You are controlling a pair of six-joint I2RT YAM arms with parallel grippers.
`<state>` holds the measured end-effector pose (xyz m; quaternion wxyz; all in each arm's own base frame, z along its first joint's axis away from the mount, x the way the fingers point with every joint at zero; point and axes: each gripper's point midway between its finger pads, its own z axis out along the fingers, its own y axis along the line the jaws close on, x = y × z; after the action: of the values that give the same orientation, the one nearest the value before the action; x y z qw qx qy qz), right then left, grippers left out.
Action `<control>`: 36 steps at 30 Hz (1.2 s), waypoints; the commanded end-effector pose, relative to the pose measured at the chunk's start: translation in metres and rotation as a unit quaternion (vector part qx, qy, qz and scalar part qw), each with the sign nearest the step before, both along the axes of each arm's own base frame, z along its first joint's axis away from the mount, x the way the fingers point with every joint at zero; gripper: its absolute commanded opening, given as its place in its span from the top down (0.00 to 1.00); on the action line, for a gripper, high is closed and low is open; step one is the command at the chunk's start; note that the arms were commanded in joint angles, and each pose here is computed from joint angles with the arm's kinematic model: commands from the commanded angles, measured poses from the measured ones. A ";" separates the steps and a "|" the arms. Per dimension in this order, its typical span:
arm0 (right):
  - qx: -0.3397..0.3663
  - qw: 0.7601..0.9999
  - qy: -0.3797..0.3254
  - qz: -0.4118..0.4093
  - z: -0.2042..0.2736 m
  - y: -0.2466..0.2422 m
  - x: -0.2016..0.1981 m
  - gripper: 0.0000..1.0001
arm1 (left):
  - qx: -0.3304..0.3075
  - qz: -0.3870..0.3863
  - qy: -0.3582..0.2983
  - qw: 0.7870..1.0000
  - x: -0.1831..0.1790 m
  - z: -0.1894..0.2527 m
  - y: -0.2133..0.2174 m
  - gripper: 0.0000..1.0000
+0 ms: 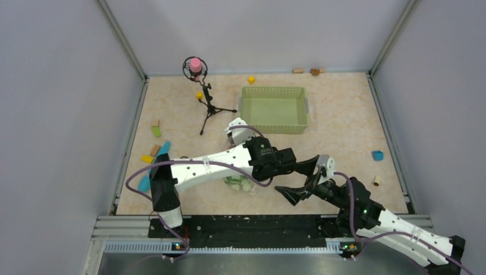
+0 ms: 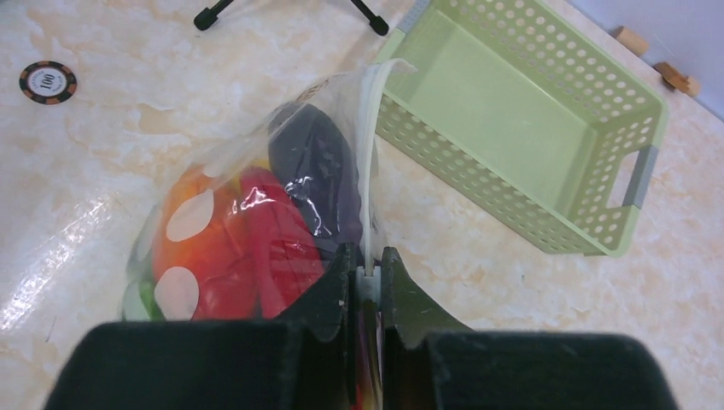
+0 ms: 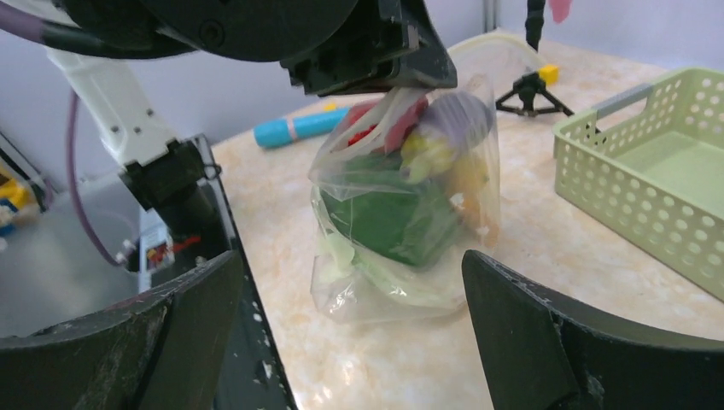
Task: Place the food in the zip-top bag and seal the zipper
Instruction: Adjust the zipper food storage bag at the center of the board.
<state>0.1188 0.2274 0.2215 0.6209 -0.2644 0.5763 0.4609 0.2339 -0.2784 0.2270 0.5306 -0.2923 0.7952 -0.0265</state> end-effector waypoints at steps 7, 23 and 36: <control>-0.015 0.998 -0.054 0.026 0.009 0.026 0.005 0.07 | -0.108 0.085 -0.076 0.988 0.012 0.003 0.001 0.78; -0.066 0.989 0.013 -0.132 -0.004 0.000 0.056 0.06 | 0.036 0.019 -0.088 0.995 0.018 0.050 0.050 0.04; -0.089 0.957 0.175 -0.212 0.017 0.013 0.086 0.10 | -0.049 -0.126 -0.063 0.989 0.081 0.034 0.087 0.03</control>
<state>0.1808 0.2488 0.2366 0.5854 -0.1821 0.7024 0.3616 0.3033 -0.1811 0.2044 0.4853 -0.2409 0.8383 -0.0609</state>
